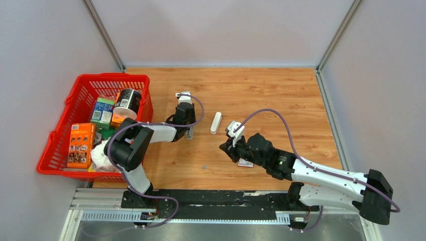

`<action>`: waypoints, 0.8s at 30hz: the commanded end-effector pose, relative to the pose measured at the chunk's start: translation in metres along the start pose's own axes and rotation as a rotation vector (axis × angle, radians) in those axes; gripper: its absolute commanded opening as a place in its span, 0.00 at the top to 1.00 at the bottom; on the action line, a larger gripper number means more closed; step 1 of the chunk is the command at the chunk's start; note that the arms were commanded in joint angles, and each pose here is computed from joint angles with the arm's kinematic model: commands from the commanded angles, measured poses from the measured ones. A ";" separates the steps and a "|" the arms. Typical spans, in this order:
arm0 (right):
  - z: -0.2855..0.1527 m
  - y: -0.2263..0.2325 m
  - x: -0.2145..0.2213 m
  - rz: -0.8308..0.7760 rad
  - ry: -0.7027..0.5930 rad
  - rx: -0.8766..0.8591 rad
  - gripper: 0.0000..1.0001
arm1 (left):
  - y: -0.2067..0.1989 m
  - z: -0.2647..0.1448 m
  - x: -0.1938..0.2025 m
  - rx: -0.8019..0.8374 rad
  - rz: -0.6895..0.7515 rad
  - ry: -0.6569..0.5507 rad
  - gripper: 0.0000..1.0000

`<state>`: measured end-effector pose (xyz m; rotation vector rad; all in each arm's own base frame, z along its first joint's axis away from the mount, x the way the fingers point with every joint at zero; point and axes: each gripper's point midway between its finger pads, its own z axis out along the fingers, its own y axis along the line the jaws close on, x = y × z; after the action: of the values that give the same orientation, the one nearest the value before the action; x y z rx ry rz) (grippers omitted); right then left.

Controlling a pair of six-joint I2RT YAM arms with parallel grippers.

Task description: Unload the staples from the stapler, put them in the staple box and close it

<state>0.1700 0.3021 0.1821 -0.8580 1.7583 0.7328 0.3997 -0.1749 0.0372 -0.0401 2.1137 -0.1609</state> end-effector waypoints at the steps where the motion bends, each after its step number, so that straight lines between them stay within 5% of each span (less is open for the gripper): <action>1: -0.002 0.001 -0.016 0.015 -0.061 -0.003 1.00 | 0.015 -0.019 0.081 -0.012 0.098 0.300 1.00; 6: -0.005 -0.002 -0.020 0.017 -0.071 0.016 0.96 | 0.003 -0.019 0.060 0.028 0.118 0.282 1.00; 12: -0.012 -0.006 -0.025 0.021 -0.081 0.035 0.72 | -0.008 -0.019 0.038 0.061 0.140 0.256 0.81; 16: -0.017 -0.007 -0.030 0.019 -0.101 0.042 0.66 | -0.012 -0.019 0.022 0.063 0.169 0.236 0.76; 19: -0.020 -0.009 -0.025 0.015 -0.079 0.048 0.63 | -0.013 -0.020 0.009 0.056 0.184 0.216 0.57; 23: -0.023 -0.010 -0.024 0.012 -0.075 0.053 0.60 | -0.012 -0.024 -0.012 0.040 0.204 0.187 0.55; 24: -0.024 -0.010 -0.025 0.012 -0.078 0.054 0.60 | -0.012 -0.027 -0.016 0.041 0.211 0.180 0.47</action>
<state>0.1696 0.2876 0.2037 -0.7980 1.7204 0.7293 0.3878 -0.1822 0.0418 0.1648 2.2824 -0.1021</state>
